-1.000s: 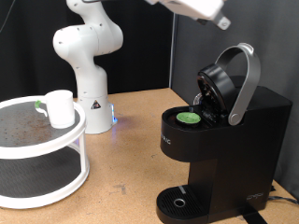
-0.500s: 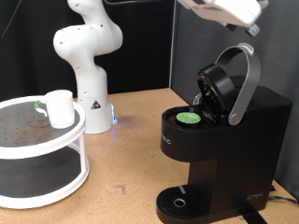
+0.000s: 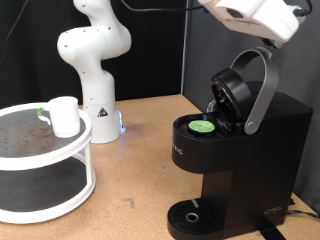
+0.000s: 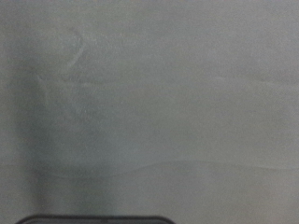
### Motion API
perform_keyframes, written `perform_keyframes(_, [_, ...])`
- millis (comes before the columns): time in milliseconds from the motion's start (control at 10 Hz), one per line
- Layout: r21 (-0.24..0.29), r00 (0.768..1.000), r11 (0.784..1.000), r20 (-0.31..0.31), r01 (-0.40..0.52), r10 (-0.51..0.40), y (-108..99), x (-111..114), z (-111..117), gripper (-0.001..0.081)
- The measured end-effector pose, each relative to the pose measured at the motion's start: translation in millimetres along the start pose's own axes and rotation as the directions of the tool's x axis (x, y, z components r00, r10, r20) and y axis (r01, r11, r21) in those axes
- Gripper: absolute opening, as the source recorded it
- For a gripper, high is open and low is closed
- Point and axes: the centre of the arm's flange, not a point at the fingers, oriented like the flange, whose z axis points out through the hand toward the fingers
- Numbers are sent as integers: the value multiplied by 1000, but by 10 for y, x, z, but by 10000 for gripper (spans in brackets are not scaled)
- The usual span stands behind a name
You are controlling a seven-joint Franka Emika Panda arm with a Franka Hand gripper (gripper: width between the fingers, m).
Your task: Make a cup of coffee with the keurig machine
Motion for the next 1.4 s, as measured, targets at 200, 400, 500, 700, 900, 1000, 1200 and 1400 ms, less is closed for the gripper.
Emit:
perform_keyframes(200, [12, 1000, 1000, -16, 9, -9, -81, 51, 65, 112])
perform_keyframes(400, [21, 1000, 1000, -5, 15, -15, -120, 57, 103, 8])
perform_keyframes(500, [22, 1000, 1000, 16, 14, -15, -122, 37, 126, 8])
perform_keyframes(700, [9, 999, 1000, 51, 18, -18, -85, -36, 161, 3])
perform_keyframes(900, [10, 997, 1000, 71, 21, -22, -36, -119, 177, 3])
perform_keyframes(1000, [17, 997, 999, 74, 29, -31, -23, -139, 154, 3])
perform_keyframes(1200, [28, 993, 997, 95, 67, -69, 13, -212, 16, 3])
perform_keyframes(1400, [18, 984, 995, 148, 94, -96, 86, -365, -129, 3])
